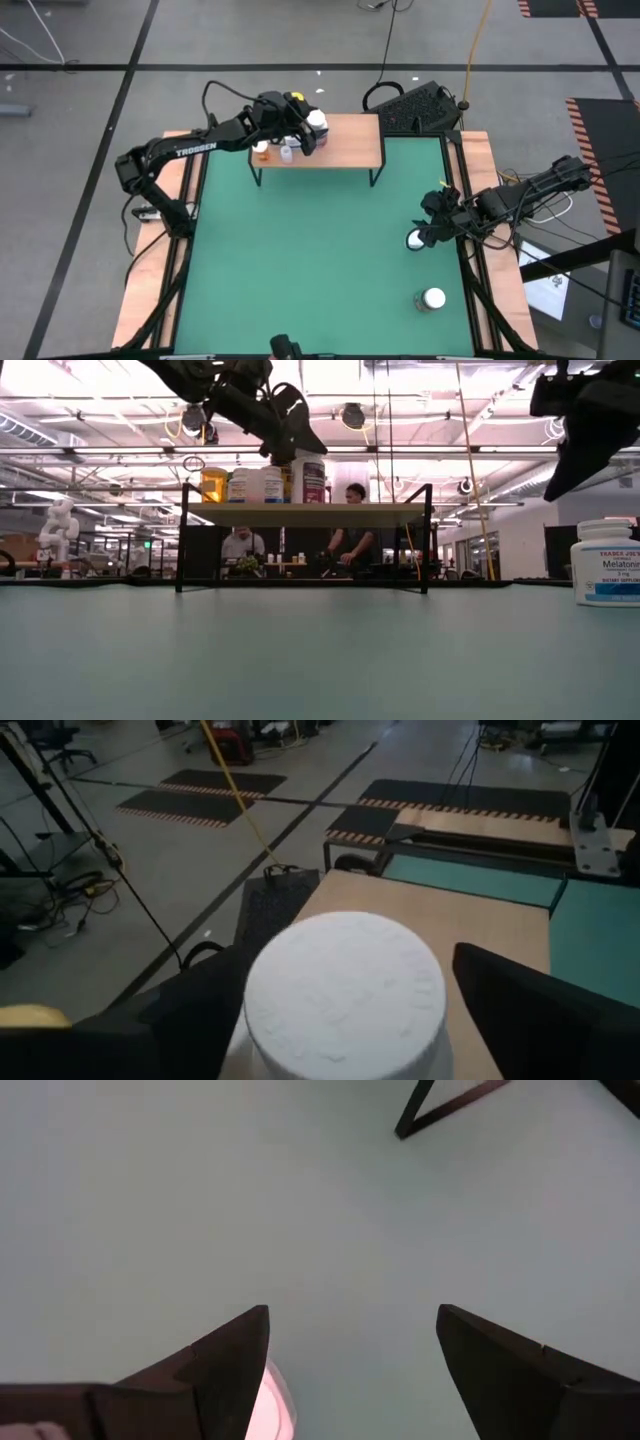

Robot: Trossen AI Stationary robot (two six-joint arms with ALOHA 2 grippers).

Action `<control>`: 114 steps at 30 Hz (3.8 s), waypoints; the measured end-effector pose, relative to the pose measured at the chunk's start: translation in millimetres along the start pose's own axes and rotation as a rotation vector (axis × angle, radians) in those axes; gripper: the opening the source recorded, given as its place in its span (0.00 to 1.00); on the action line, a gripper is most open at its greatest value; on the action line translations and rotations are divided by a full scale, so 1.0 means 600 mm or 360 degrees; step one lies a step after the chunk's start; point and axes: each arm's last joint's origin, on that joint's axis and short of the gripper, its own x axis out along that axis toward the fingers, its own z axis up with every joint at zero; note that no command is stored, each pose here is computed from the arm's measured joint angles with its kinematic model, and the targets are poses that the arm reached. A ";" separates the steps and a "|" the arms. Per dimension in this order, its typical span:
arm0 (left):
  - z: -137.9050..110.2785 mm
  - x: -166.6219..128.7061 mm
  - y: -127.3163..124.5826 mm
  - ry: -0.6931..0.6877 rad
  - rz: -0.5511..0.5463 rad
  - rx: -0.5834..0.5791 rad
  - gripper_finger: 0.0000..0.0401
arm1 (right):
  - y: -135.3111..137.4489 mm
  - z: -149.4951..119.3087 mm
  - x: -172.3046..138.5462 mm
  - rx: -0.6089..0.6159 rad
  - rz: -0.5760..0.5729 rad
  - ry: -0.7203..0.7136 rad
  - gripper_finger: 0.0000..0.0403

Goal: Pick and place medicine bottles onto shelf by color
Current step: Put the large white pill bottle on the shelf, then put the white and blue pill bottle on the shelf

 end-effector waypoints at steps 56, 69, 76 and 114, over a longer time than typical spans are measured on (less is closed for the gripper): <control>-0.088 0.350 -0.528 -0.0370 -0.1008 0.0111 0.94 | -0.021 0.016 -0.010 0.0191 -0.0268 -0.0771 0.70; -0.124 0.359 -0.537 -0.0227 -0.1009 0.0157 0.90 | -0.014 0.024 -0.015 0.0150 -0.0215 -0.0825 0.70; -0.126 0.360 -0.536 -0.0188 -0.1011 0.0132 0.68 | -0.014 0.024 -0.014 0.0147 -0.0214 -0.0823 0.70; 0.079 0.178 -0.438 0.0381 -0.0904 0.0311 0.42 | -0.006 0.007 -0.032 0.0046 -0.0040 -0.0855 0.70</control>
